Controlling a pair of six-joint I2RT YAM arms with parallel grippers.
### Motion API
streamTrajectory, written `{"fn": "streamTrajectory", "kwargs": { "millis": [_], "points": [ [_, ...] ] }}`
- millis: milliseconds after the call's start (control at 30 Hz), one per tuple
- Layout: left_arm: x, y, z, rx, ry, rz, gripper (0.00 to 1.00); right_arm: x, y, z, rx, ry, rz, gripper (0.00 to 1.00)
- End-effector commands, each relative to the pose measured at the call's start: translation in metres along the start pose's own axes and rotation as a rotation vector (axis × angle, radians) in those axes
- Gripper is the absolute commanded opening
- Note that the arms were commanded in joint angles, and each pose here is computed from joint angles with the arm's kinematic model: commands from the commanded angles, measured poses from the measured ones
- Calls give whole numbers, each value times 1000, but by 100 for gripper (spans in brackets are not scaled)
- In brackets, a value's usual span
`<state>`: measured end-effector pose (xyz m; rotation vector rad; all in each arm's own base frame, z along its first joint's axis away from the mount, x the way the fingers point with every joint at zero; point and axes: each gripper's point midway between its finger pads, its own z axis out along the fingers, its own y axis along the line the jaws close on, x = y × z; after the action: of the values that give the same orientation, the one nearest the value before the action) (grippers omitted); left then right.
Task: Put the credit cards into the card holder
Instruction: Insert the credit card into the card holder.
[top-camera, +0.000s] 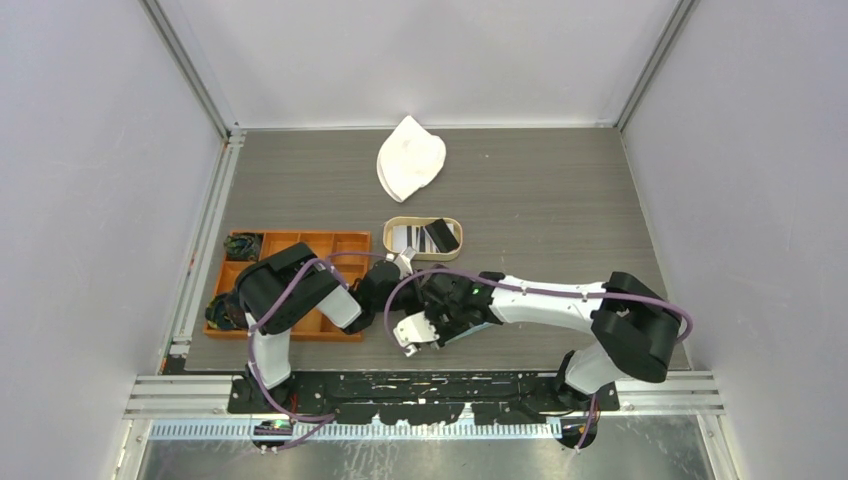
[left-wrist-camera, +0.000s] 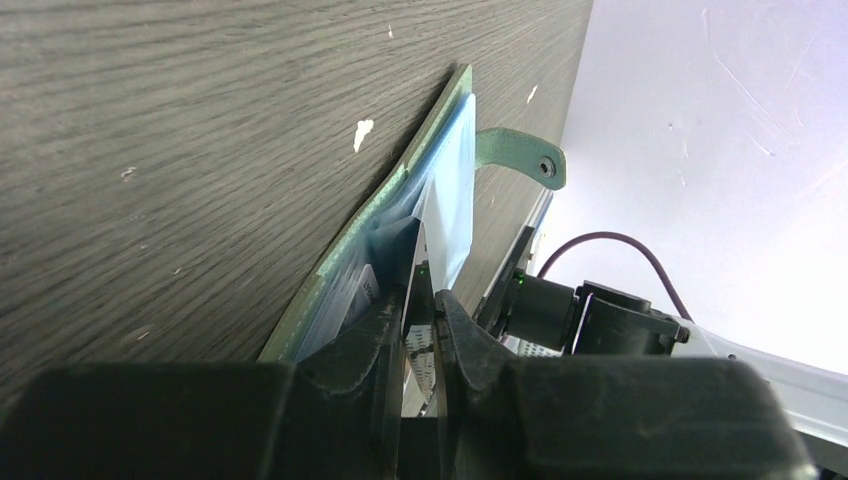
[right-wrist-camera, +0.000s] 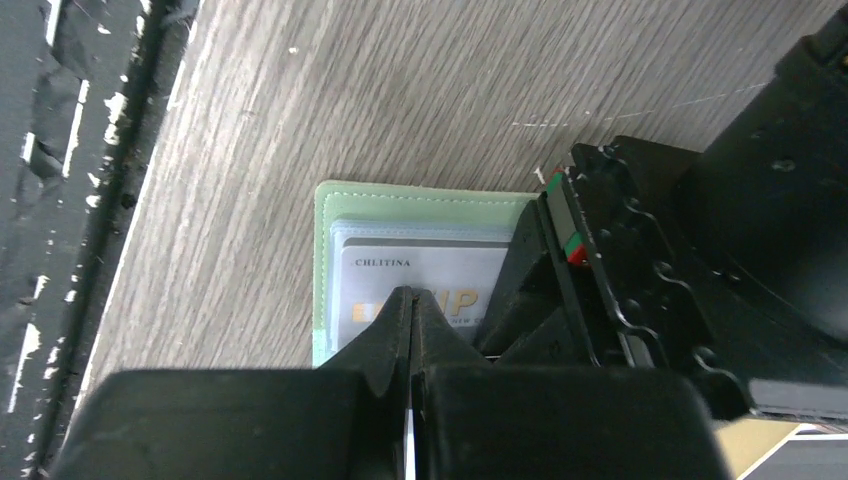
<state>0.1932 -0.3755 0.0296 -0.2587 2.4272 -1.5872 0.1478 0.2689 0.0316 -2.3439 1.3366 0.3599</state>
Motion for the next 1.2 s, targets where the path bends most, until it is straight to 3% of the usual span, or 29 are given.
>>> {"fn": "streamTrajectory", "kwargs": {
  "millis": [0, 267, 633, 900, 1167],
  "points": [
    [5, 22, 1, -65, 25, 11, 18, 15, -13, -1, 64, 101, -60, 1],
    [6, 20, 2, -61, 32, 14, 21, 44, -5, -13, 14, 248, -131, 1],
    [4, 15, 2, -66, 35, 38, 24, 63, -8, -33, 13, 253, -61, 1],
    [-4, -8, -14, -72, 4, 126, 28, 25, 0, -67, -32, -39, 93, 8],
    [-13, -48, -51, -72, -39, 379, 28, 2, -24, -127, 94, -374, 409, 22]
  ]
}}
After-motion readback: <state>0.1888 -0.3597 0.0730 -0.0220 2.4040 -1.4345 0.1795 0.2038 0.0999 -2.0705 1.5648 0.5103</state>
